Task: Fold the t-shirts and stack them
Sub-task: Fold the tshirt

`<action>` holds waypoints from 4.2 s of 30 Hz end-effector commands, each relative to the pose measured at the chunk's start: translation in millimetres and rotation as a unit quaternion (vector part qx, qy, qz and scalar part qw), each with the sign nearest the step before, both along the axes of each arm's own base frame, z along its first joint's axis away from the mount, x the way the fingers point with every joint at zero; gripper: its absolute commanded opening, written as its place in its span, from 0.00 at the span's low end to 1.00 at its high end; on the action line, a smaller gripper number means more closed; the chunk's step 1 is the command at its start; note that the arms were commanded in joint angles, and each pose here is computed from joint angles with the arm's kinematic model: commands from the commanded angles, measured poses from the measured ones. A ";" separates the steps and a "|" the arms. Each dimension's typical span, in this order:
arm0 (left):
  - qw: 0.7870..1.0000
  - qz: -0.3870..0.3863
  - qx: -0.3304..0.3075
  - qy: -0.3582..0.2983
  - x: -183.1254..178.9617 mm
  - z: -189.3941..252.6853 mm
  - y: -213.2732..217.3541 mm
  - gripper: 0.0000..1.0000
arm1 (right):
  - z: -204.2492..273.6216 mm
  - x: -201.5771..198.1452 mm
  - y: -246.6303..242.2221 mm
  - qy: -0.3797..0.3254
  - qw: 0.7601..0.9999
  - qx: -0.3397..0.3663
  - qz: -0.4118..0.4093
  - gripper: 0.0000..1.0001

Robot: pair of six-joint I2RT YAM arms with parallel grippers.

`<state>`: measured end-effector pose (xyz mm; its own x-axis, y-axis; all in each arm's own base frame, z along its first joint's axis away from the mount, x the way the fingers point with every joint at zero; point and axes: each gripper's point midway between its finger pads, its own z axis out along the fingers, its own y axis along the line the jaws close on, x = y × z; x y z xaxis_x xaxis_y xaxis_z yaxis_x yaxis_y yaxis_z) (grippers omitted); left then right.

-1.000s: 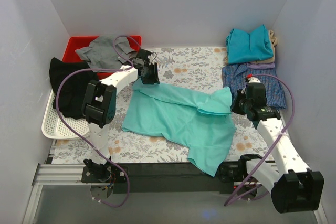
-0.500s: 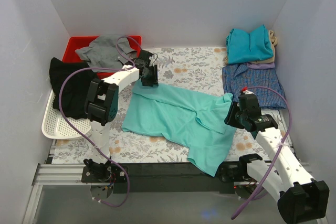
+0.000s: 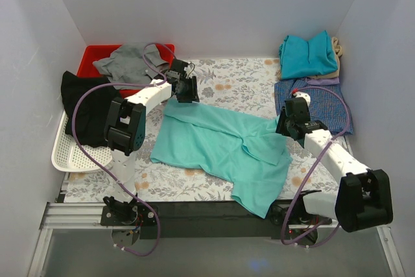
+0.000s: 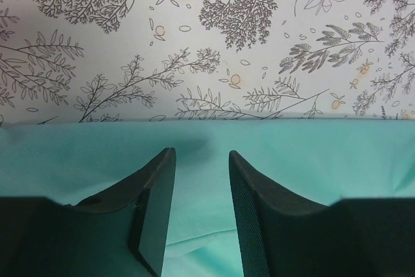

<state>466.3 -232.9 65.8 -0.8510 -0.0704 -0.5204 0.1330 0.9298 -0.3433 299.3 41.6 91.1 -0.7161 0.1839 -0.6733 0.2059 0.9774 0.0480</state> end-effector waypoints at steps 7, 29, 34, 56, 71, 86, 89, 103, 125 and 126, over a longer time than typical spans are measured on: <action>0.999 -0.015 -0.031 -0.025 4.3 25.0 -12.7 0.37 | -0.4 45.9 -10.4 -0.058 0.998 -0.013 -0.004 0.47; 0.999 0.040 0.012 0.025 1.3 -35.3 31.2 0.37 | 7.5 64.3 -37.4 -0.119 0.992 0.011 -0.039 0.01; 0.997 0.060 0.019 0.036 3.4 -45.4 44.3 0.37 | 20.1 44.8 -72.7 -0.128 0.985 -0.052 -0.103 0.01; 0.998 0.044 -0.015 -0.036 17.4 31.1 37.2 0.37 | 41.1 40.7 -38.1 -0.142 0.989 0.027 -0.029 0.66; 0.999 0.030 -0.026 -0.006 7.0 7.0 31.2 0.37 | -3.1 82.2 -4.4 -0.095 0.991 0.051 0.079 0.68; 0.997 0.063 0.034 0.020 5.8 -34.8 52.8 0.51 | -39.4 83.8 38.3 -0.020 0.976 0.144 0.161 0.67; 0.997 0.061 0.039 0.033 4.9 -46.3 52.9 0.53 | -51.5 83.7 34.2 0.004 0.979 0.134 0.152 0.68; 0.993 0.056 0.036 0.098 -17.3 -88.4 43.9 0.00 | -61.3 110.2 35.5 0.018 0.979 0.137 0.149 0.01; 0.994 0.092 -0.024 0.057 -57.2 -13.7 12.4 0.00 | 105.4 107.0 -17.8 -0.183 0.980 -0.003 0.076 0.01; 0.993 0.103 -0.011 0.050 -52.6 -16.1 17.6 0.00 | 105.9 113.0 -15.0 -0.187 0.979 0.001 0.082 0.01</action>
